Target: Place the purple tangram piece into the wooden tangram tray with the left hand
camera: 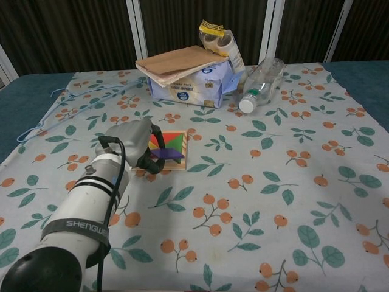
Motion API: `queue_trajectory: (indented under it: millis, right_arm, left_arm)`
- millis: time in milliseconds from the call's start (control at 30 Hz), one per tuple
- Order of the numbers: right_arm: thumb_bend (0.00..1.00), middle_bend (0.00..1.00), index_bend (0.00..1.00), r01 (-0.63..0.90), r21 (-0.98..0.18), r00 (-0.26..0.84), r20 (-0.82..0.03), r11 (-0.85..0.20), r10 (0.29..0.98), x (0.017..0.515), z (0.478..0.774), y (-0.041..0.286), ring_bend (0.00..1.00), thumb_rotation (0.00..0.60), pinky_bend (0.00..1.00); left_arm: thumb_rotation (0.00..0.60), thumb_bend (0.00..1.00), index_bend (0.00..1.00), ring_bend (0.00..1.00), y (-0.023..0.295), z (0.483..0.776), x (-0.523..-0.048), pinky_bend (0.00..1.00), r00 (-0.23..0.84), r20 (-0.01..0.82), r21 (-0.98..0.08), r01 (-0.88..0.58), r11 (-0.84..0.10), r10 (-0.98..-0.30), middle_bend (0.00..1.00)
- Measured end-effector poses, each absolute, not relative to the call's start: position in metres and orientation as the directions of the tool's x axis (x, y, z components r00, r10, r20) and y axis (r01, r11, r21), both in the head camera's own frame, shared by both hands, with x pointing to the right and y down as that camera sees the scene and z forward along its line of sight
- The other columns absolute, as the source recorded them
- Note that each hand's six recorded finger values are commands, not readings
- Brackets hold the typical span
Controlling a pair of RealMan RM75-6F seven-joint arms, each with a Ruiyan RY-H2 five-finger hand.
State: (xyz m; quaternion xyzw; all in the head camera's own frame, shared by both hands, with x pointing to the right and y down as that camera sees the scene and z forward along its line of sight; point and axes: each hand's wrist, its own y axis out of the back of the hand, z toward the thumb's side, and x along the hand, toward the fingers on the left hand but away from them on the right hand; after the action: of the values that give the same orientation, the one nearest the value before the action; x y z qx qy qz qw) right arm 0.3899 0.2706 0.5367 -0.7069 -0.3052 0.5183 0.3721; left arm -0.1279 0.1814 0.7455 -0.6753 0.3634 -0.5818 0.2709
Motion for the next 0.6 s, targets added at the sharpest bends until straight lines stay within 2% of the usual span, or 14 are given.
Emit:
queue_trajectory:
  millis: [600]
  right_arm:
    - [0.16, 0.00, 0.00, 0.042, -0.845, 0.273, -0.504, -0.533, 0.820, 0.389, 0.537, 0.271, 0.00, 0.600, 0.00]
  left_arm:
    - [0.600, 0.41, 0.59, 1.00, 0.178, 0.751, -0.142, 1.00, 0.084, 0.606, -0.771, -0.180, -0.611, -0.791, 1.00]
